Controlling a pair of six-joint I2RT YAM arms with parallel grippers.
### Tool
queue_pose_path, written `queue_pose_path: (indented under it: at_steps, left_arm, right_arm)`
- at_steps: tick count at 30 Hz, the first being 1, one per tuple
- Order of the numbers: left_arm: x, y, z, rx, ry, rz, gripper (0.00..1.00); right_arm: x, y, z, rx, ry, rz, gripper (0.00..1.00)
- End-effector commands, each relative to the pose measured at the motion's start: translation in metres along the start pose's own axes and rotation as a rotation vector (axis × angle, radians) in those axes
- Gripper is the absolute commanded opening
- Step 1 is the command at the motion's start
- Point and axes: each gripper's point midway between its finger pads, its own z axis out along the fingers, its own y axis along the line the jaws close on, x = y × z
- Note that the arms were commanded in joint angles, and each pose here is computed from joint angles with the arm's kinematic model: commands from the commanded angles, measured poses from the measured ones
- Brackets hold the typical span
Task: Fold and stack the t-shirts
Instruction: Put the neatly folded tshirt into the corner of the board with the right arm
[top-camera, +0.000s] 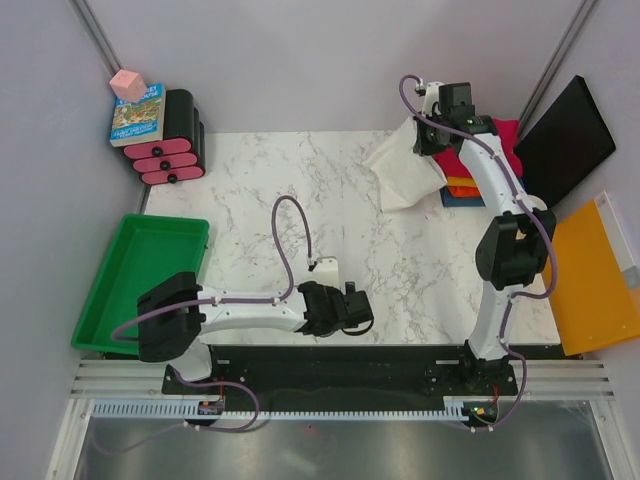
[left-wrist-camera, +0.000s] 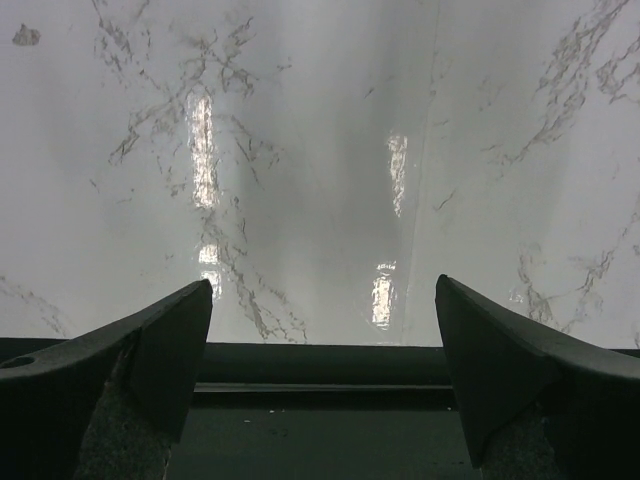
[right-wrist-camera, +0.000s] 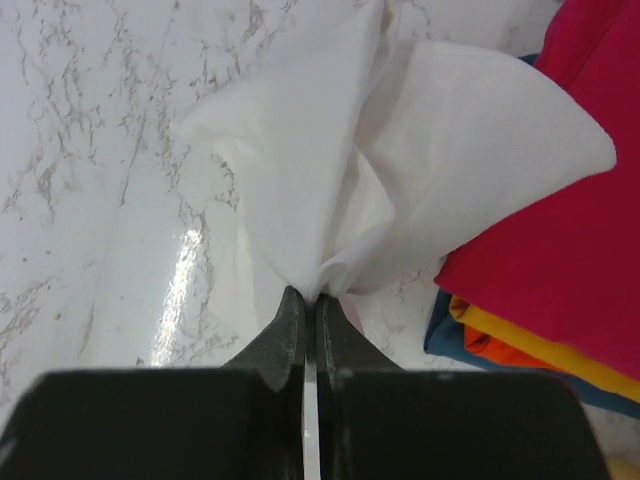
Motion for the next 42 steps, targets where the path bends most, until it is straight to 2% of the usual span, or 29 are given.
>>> queue_pose_path:
  at_steps: [1,9,17,23,31,32,42]
  left_arm:
    - [0.0,0.002,-0.004,-0.046,-0.039,-0.092,0.99]
    - [0.024,0.004,-0.005,-0.094,-0.005,-0.08,0.99]
    - [0.047,-0.011,-0.004,-0.098,0.009,-0.061,1.0]
    - [0.053,-0.024,-0.003,-0.088,0.009,-0.037,1.0]
    - [0.059,-0.027,-0.003,-0.089,0.023,-0.019,1.0]
    - [0.06,-0.027,-0.003,-0.089,0.028,-0.021,1.0]
    - [0.069,-0.032,-0.002,-0.087,0.041,-0.009,1.0]
  right_arm:
    - [-0.04,-0.019,-0.005,0.069,-0.072,-0.04,0.0]
    - [-0.059,-0.043,0.011,0.158,-0.092,-0.141,0.0]
    - [-0.078,-0.092,0.008,0.326,-0.11,-0.229,0.0]
    - [-0.092,-0.119,-0.017,0.362,-0.178,-0.201,0.0]
    - [-0.108,-0.129,-0.037,0.391,-0.246,-0.184,0.0]
    - [-0.107,-0.143,-0.043,0.414,-0.248,-0.169,0.0]
    - [-0.136,-0.145,-0.089,0.428,-0.364,-0.149,0.0]
